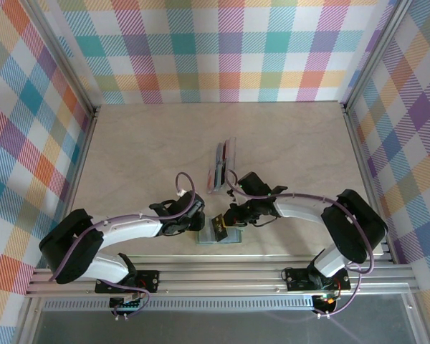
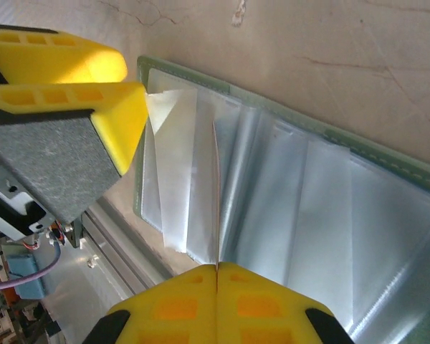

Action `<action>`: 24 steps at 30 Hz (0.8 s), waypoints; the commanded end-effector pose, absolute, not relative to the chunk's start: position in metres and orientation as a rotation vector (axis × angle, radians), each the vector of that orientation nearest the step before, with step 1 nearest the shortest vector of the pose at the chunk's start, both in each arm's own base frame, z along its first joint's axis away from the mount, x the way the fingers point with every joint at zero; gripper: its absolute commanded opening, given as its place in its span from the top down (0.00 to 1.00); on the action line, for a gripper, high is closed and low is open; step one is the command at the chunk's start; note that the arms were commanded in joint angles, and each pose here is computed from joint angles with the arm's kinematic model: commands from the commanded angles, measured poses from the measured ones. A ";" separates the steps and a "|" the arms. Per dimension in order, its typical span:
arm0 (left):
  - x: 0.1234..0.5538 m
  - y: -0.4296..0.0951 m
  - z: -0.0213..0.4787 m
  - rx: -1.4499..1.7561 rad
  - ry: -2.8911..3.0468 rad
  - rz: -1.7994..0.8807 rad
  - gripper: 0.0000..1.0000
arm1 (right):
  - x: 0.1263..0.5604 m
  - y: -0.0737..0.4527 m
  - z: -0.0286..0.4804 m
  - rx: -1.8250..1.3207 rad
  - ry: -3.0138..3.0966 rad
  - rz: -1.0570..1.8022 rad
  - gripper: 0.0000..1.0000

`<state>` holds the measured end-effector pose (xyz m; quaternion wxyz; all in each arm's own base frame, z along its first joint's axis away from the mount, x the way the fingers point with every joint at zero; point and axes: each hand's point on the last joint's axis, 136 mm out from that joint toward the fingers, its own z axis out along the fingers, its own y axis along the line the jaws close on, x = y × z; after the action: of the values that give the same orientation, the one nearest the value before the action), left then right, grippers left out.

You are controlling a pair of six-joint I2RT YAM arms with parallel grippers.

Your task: Put the credit cards into the card holder

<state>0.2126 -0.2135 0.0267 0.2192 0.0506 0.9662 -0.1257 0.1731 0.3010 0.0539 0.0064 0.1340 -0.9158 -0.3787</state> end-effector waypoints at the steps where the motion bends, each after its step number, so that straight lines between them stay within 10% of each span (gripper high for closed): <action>1: 0.207 -0.213 0.027 0.152 2.669 -0.357 0.59 | 0.176 0.312 0.061 0.438 -2.840 -1.232 1.00; 24: 0.204 -0.215 0.036 0.133 2.661 -0.408 0.60 | 0.180 0.305 0.029 0.424 -2.953 -1.004 1.00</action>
<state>0.2096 -0.2131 0.0304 0.2202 0.0473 0.9647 -0.1363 0.1791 0.3104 0.0386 -0.0024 0.1411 -0.9271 -0.3474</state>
